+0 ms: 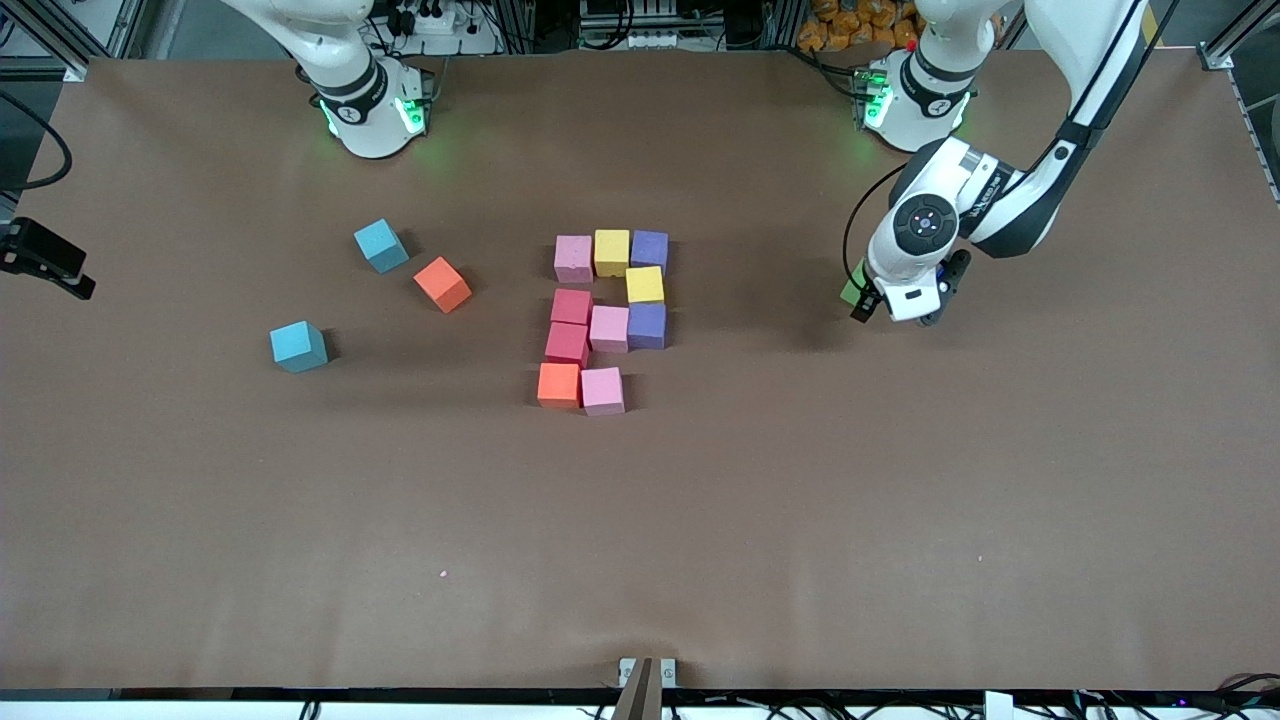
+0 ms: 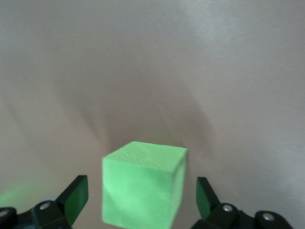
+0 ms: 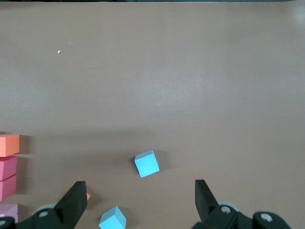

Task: Form number 2 with 11 blocks
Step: 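Grasp the green cube with the left gripper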

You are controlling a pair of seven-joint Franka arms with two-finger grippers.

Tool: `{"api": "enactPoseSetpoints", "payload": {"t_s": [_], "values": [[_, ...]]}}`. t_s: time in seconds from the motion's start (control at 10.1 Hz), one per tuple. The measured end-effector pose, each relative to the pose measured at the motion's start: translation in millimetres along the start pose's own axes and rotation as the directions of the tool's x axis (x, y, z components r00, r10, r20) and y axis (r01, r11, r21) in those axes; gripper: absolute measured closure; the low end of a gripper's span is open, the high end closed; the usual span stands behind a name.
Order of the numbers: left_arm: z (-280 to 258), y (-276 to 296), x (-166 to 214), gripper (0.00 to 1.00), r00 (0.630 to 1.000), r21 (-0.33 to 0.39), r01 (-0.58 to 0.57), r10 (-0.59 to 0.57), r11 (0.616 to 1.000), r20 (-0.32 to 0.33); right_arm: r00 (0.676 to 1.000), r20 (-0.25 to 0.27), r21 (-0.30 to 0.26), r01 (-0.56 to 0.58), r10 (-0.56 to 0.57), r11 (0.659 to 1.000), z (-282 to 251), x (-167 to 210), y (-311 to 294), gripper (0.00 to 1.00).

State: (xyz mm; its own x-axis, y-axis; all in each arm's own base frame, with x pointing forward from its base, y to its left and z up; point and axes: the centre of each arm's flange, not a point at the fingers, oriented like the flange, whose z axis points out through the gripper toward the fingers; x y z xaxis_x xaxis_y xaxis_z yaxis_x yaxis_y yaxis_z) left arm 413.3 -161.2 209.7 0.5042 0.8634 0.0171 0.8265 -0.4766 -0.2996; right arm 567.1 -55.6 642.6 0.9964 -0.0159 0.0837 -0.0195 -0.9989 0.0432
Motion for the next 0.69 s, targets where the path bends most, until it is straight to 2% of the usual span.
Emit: {"api": "enactPoseSetpoints", "payload": {"t_s": [0.69], "values": [[20.9, -10.7, -1.4, 0.00, 0.999, -0.051, -0.016, 0.018, 0.999, 0.033, 1.000, 0.000, 0.000, 0.001, -0.001, 1.000, 0.0, 0.0, -0.6, 0.00]]}}
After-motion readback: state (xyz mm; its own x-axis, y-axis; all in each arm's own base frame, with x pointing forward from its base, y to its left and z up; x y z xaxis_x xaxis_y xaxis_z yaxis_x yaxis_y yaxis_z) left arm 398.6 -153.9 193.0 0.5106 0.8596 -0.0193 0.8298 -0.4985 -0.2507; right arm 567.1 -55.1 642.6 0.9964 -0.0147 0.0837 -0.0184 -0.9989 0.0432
